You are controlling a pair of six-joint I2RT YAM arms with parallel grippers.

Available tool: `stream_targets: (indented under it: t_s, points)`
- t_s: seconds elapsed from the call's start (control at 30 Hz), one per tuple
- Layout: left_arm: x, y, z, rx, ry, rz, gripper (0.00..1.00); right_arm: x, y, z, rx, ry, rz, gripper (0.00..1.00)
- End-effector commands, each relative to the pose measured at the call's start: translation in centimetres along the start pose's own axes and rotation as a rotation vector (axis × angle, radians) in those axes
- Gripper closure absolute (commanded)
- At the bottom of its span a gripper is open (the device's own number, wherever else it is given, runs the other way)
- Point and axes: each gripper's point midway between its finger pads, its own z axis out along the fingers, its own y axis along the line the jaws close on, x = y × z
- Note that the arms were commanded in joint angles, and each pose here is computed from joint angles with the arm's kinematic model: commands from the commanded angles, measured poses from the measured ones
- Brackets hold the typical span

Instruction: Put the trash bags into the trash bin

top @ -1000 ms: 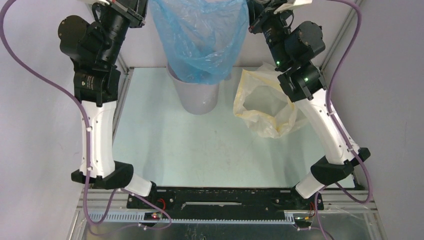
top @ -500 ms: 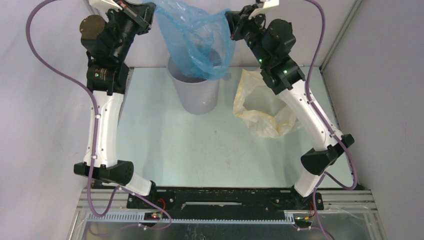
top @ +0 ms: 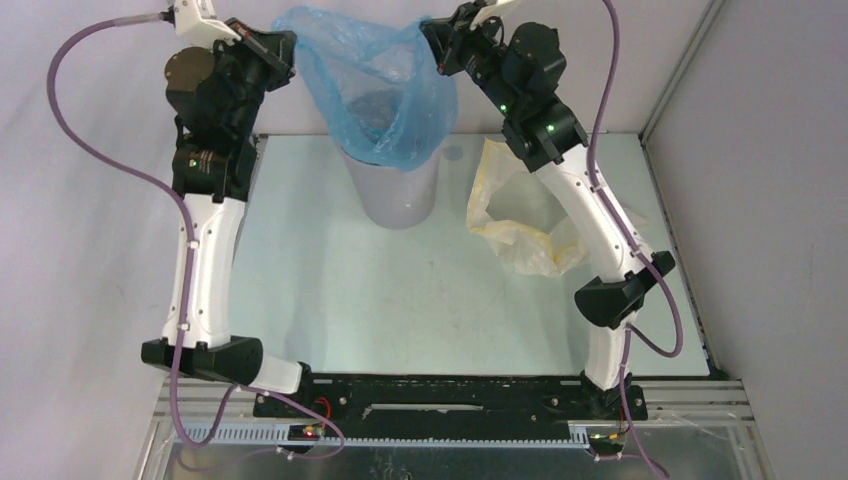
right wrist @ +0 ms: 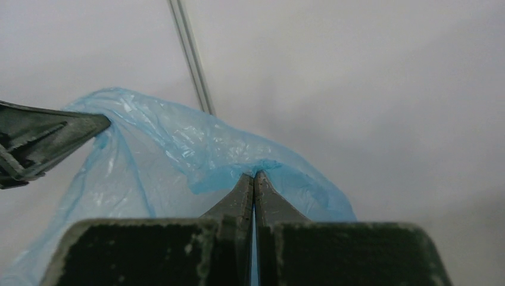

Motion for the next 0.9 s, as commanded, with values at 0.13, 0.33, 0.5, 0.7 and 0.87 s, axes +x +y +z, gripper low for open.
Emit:
stream_targets:
  t_s: [0.13, 0.33, 0.5, 0.7, 0.87]
  points:
    - [-2.4, 0.5, -2.1, -0.028, -0.068, 0.048, 1.00, 1.3, 1.2, 1.5, -0.043, -0.009, 0.069, 1.00]
    - [-2.9, 1.1, -2.4, -0.030, -0.067, 0.042, 1.00, 3.2, 0.8, 2.3, -0.033, 0.019, 0.092, 1.00]
    - [1.0, 1.9, -0.6, 0.003, 0.035, -0.003, 1.00, 4.3, -1.3, 1.9, 0.058, 0.042, 0.108, 1.00]
    - [3.3, 2.1, 0.8, 0.037, 0.092, -0.041, 1.00, 2.8, -5.4, -0.1, 0.203, 0.031, 0.113, 1.00]
    - [4.1, 1.9, 0.7, 0.055, 0.117, -0.068, 1.00, 3.1, -7.2, -1.0, 0.231, 0.064, 0.153, 1.00]
